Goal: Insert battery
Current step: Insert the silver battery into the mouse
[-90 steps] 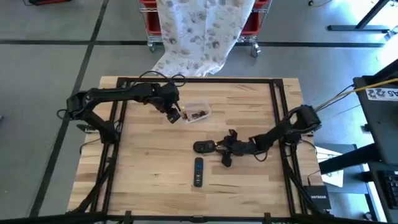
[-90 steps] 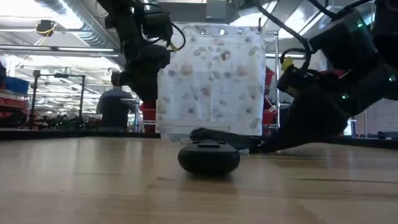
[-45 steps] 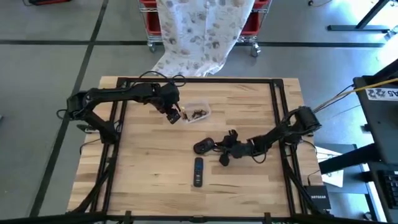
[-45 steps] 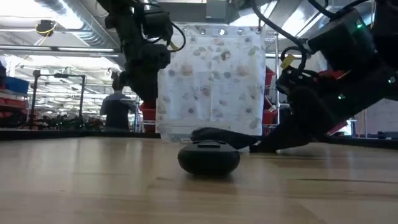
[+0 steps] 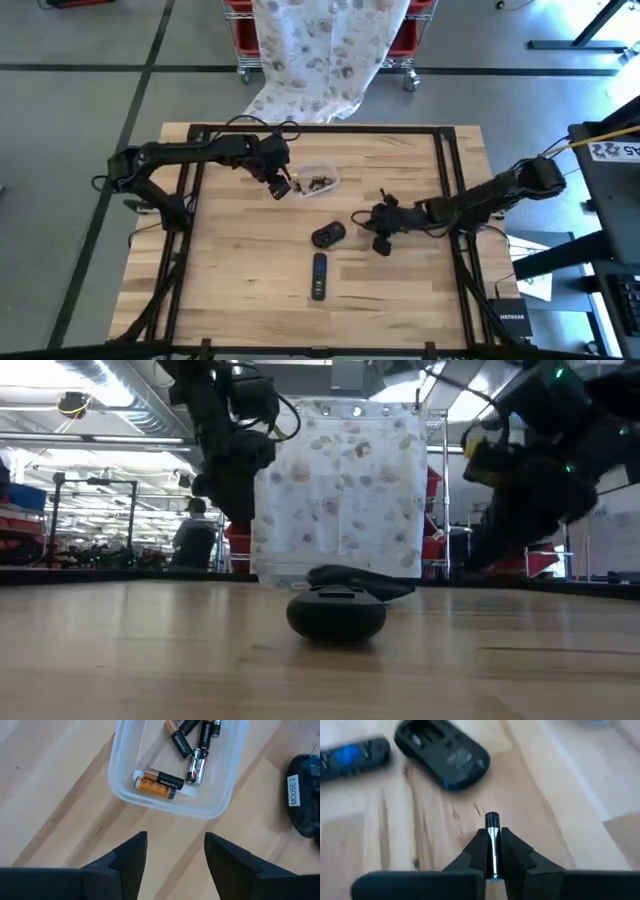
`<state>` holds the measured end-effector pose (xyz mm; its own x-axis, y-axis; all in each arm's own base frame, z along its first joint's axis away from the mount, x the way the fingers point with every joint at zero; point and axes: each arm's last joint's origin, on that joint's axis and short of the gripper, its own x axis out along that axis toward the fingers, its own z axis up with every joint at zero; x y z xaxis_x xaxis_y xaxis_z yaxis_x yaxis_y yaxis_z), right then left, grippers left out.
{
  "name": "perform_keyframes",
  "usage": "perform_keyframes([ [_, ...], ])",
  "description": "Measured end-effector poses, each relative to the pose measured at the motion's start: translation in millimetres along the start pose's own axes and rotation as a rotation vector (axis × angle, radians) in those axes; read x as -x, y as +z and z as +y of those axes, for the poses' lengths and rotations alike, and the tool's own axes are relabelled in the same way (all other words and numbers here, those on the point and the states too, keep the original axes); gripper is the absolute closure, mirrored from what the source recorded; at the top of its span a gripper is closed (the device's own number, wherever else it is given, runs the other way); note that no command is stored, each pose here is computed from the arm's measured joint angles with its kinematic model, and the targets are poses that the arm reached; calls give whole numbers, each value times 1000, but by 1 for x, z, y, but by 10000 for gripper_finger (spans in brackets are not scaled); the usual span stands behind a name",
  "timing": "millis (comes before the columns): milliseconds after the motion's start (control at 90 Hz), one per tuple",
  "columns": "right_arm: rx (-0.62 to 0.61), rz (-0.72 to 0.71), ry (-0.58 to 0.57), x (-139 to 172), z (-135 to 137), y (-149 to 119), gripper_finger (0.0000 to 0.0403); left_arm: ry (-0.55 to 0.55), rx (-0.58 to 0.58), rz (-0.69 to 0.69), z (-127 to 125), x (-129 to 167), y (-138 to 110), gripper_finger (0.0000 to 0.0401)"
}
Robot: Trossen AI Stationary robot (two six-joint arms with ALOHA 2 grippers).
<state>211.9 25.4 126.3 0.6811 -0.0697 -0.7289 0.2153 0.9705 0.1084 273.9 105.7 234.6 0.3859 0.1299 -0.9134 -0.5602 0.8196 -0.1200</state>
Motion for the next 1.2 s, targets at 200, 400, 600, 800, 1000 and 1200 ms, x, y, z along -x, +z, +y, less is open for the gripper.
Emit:
perform_keyframes([
  [200, 0, -14, -35, -19, -15, -6, 380, -6, -12, -21, -4, 0, 1, 221],
  [400, -11, -44, -32, -32, -15, -6, 350, -10, -23, -15, -8, 0, 0, 221],
  [600, -15, -85, 21, -27, -12, 1, 287, -9, -22, -10, -8, 0, -1, 221],
  [800, 9, 9, -4, -17, -15, -5, 240, -6, -14, 0, -7, 0, -2, 221],
  [1000, 57, 22, 12, -19, -20, -23, 250, -10, -4, -13, -8, 0, -1, 221],
  [1200, 59, -24, 61, -21, -21, -34, 292, -10, 1, -13, -8, 0, -1, 221],
])
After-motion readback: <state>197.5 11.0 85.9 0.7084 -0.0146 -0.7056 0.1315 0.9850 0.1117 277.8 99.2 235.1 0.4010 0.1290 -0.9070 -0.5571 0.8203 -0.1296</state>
